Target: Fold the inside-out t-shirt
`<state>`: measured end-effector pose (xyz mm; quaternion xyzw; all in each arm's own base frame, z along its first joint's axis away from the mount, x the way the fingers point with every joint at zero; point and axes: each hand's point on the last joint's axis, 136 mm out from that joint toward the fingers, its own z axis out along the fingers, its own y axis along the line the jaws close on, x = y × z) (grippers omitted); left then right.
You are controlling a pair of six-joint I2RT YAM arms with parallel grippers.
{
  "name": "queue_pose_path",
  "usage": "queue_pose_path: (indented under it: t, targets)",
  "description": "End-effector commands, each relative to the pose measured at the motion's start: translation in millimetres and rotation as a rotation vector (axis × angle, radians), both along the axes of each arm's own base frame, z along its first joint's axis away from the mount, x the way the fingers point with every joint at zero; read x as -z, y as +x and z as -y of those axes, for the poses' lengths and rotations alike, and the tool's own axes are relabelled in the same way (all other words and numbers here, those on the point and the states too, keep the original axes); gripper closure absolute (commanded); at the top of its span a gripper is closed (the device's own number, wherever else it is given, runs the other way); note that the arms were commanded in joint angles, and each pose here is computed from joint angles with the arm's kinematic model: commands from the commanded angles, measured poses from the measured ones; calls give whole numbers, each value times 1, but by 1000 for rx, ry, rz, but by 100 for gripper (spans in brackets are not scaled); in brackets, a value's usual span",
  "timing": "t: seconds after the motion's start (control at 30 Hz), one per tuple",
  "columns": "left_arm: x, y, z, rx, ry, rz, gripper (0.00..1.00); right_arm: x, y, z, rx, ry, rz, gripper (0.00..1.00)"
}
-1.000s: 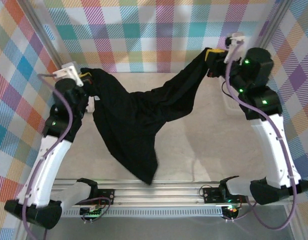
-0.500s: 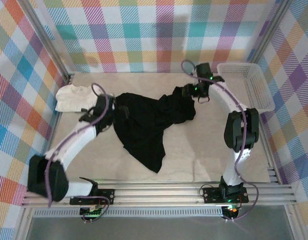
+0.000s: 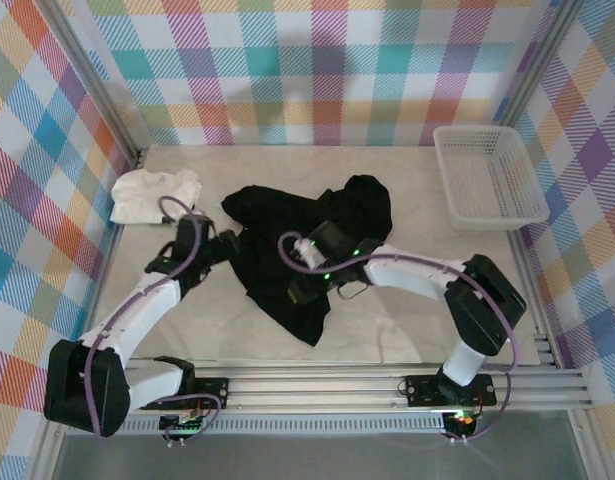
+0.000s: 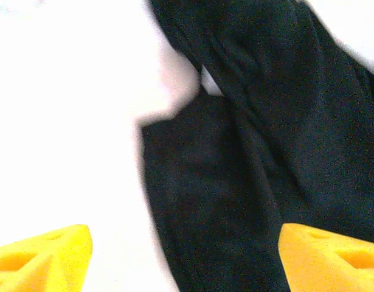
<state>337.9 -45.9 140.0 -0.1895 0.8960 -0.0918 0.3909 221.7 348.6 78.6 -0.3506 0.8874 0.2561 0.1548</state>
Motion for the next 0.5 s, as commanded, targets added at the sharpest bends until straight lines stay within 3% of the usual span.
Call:
queue_pose_path:
  t: [0.0,0.17,0.3,0.37,0.43,0.47]
  targets:
    - [-20,23,-25,-93,-77,69,19,-4,10,-57,-72,49,155,28]
    - [-17,25,-57,-191,-110,61,18,23,24,-104,-108,-29,222,23]
    - [-15,23,-71,-232,-108,55,18,56,38,-123,-115,-113,230,25]
    - [-16,22,-72,-231,-110,54,18,65,43,-122,-104,-160,234,48]
    - [-18,20,-68,-210,-125,53,18,49,45,-112,-101,-176,260,81]
    - [-19,19,-64,-194,-135,54,18,36,44,-103,-100,-167,266,90]
